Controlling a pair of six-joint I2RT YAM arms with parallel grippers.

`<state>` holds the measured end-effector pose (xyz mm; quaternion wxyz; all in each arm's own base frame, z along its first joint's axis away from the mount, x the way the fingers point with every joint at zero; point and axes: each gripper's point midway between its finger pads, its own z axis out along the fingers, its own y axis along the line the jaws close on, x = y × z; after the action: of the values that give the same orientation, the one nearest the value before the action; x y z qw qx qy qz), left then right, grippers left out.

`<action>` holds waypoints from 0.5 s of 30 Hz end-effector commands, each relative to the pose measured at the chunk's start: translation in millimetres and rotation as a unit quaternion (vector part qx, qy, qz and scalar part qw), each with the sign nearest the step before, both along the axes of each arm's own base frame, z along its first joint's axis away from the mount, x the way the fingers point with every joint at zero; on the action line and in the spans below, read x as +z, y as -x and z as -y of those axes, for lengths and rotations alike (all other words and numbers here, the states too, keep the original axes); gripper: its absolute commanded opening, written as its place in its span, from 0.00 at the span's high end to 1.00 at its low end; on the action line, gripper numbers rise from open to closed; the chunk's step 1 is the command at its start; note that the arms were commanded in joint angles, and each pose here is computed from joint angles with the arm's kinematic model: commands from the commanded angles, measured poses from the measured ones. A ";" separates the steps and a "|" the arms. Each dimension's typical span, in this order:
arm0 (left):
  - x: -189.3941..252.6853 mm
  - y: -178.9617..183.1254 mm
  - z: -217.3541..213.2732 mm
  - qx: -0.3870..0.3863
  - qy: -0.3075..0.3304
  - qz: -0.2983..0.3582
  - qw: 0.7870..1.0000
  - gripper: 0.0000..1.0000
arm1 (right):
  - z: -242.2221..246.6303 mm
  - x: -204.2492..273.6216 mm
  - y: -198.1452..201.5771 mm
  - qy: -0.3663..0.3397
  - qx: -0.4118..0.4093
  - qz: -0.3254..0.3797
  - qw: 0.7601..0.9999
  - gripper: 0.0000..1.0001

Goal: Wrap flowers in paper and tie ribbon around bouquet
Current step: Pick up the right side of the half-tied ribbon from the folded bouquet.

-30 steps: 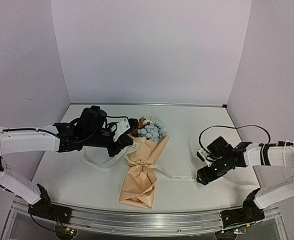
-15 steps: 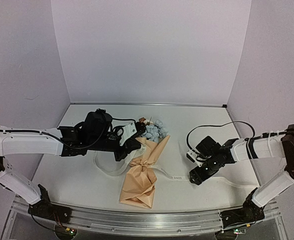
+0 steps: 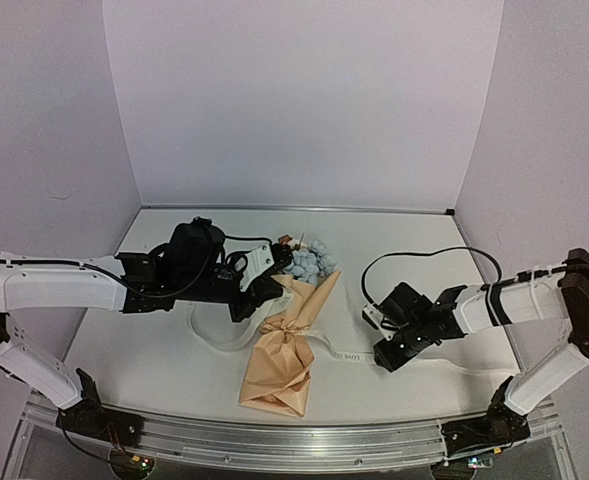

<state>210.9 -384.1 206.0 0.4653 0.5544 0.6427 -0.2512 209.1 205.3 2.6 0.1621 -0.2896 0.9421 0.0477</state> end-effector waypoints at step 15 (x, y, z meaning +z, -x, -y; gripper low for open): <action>6.8 8.2 39.8 -0.060 0.003 0.025 0.998 1.00 | -1.6 55.8 -19.5 -0.044 -0.098 -0.008 0.994 1.00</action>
<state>207.8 -399.2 196.5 0.4509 0.5736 0.6339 -0.2565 210.4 194.2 12.6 0.1543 -0.2421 0.9577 0.0188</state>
